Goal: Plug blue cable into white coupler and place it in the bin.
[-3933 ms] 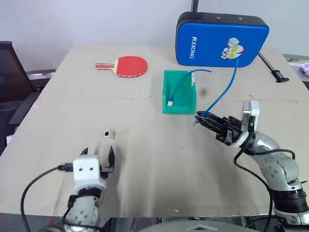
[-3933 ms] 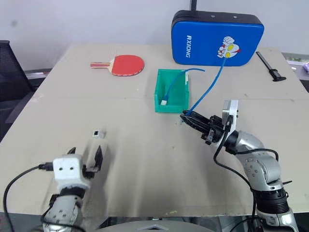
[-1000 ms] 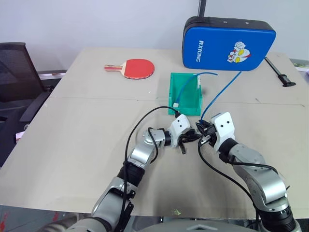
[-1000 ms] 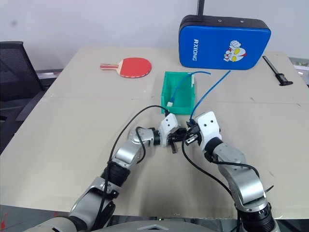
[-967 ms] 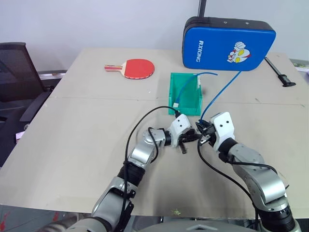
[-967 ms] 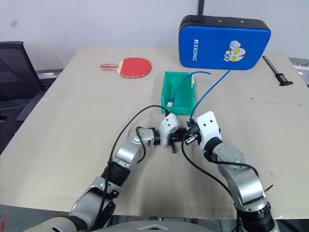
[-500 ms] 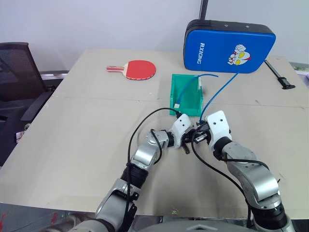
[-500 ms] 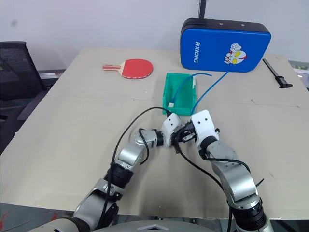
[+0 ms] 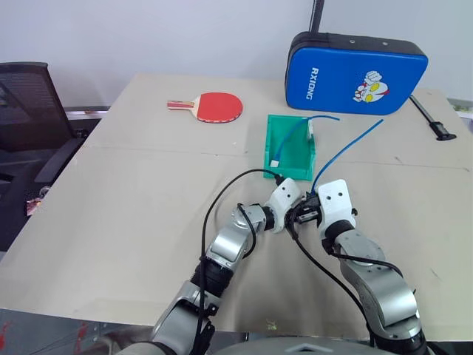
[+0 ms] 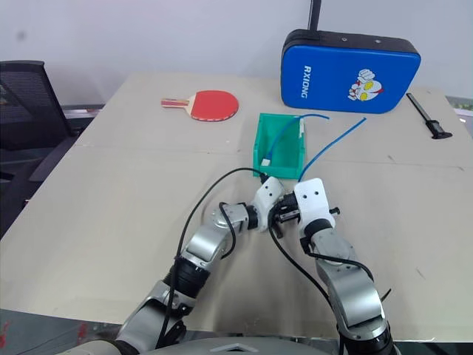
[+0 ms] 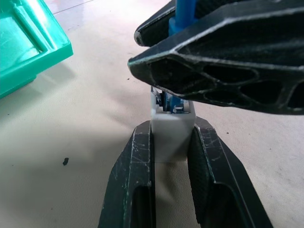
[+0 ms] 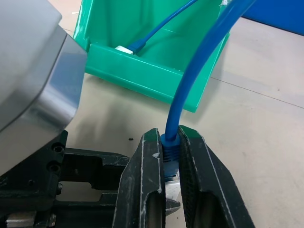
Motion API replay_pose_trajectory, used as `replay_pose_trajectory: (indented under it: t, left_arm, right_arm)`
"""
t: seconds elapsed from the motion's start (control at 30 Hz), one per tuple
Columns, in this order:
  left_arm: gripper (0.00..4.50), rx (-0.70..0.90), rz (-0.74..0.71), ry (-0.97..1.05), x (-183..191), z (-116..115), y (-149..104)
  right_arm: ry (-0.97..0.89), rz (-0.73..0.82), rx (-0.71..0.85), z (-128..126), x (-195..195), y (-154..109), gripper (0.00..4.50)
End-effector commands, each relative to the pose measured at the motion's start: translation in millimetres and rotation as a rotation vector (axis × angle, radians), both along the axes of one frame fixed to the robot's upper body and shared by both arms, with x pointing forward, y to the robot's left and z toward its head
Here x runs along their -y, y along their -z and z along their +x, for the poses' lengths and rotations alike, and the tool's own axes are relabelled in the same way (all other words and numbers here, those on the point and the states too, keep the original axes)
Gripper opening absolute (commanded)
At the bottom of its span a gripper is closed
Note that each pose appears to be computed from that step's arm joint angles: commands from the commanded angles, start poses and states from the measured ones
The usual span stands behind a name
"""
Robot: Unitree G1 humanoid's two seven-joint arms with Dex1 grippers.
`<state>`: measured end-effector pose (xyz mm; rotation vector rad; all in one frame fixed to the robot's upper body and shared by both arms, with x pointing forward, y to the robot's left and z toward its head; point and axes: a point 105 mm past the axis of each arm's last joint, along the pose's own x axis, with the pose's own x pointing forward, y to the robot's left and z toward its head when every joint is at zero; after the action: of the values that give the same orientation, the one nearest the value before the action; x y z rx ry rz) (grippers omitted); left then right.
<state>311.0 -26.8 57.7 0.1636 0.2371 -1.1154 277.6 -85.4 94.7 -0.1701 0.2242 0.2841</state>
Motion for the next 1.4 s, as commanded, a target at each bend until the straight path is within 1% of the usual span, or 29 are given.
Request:
replay_pose_trajectory:
  t: [0.03, 0.1, 0.2, 0.27, 0.33, 0.37, 0.4, 0.5, 0.57, 0.6, 0.67, 0.83, 0.93, 0.97, 1.07, 1.13, 1.2, 1.23, 1.33, 1.4]
  left_arm:
    - [0.33, -0.072, 0.024, -0.029, -1, -3, 18]
    - [0.33, -0.067, 0.020, -0.031, 0, -3, 17]
    - [0.33, -0.052, 0.016, -0.030, 0, -1, 15]
    - [0.33, -0.049, 0.008, -0.022, 1, -1, 14]
    - [0.33, -0.064, -0.022, 0.013, 2, -5, 11]
    - [1.37, -0.063, -0.029, 0.005, 1, -4, 10]
    - [1.72, -0.057, -0.028, 0.002, 0, -3, 10]
    - [3.23, -0.006, 0.016, -0.017, -7, 1, 13]
    - [4.27, 0.009, 0.017, -0.022, -14, 2, 13]
    - [4.47, 0.016, 0.012, -0.024, -19, 2, 11]
    - [4.47, 0.041, 0.001, -0.021, -31, 2, 5]
    - [4.47, 0.129, -0.052, -0.052, -76, 3, -28]
    - [4.47, 0.162, -0.054, -0.079, -93, 1, -39]
    - [4.47, 0.175, -0.053, -0.102, -103, 1, -44]
    - [4.47, 0.201, -0.020, -0.125, -130, -6, -59]
    - [4.47, 0.174, -0.008, -0.093, -141, -17, -68]
    - [4.47, 0.152, 0.010, -0.080, -151, -25, -77]
    - [4.47, 0.152, 0.022, -0.080, -155, -27, -81]
    - [4.47, 0.161, 0.053, -0.089, -165, -30, -92]
    - [4.47, 0.170, 0.067, -0.090, -169, -33, -104]
  right_arm:
    - [0.002, -0.041, -0.371, -28, 12, 87, 0.00]
    - [0.012, -0.020, -0.429, -32, 16, 99, 0.00]
    - [0.004, -0.013, -0.460, -33, 19, 107, 0.00]
    - [-0.004, 0.012, -0.464, -32, 17, 107, 0.00]
    - [-0.001, 0.007, -0.422, -27, 18, 102, 0.00]
    - [0.008, 0.011, -0.394, -24, 19, 98, 0.00]
    - [0.020, 0.014, -0.363, -20, 21, 93, 0.00]
    - [0.051, 0.015, -0.238, -7, 27, 74, 0.00]
    - [0.058, 0.004, -0.163, -1, 30, 63, 0.00]
    - [0.056, -0.002, -0.138, 1, 31, 60, 0.00]
    - [0.057, 0.005, -0.090, 4, 33, 52, 0.00]
    - [-0.016, 0.036, 0.021, 8, 26, 25, 0.00]
    - [-0.042, 0.058, 0.066, 13, 23, 10, 0.00]
    - [-0.064, 0.077, 0.091, 16, 20, 2, 0.00]
    - [-0.188, 0.147, 0.165, 22, 5, -30, 0.00]
    - [-0.318, 0.196, 0.176, 21, -6, -46, 0.00]
    - [-0.463, 0.212, 0.175, 18, -15, -59, 0.00]
    - [-0.502, 0.212, 0.173, 20, -15, -65, 0.00]
    - [-0.525, 0.227, 0.186, 32, -9, -81, 0.00]
    - [-0.562, 0.239, 0.193, 44, -9, -96, 0.00]
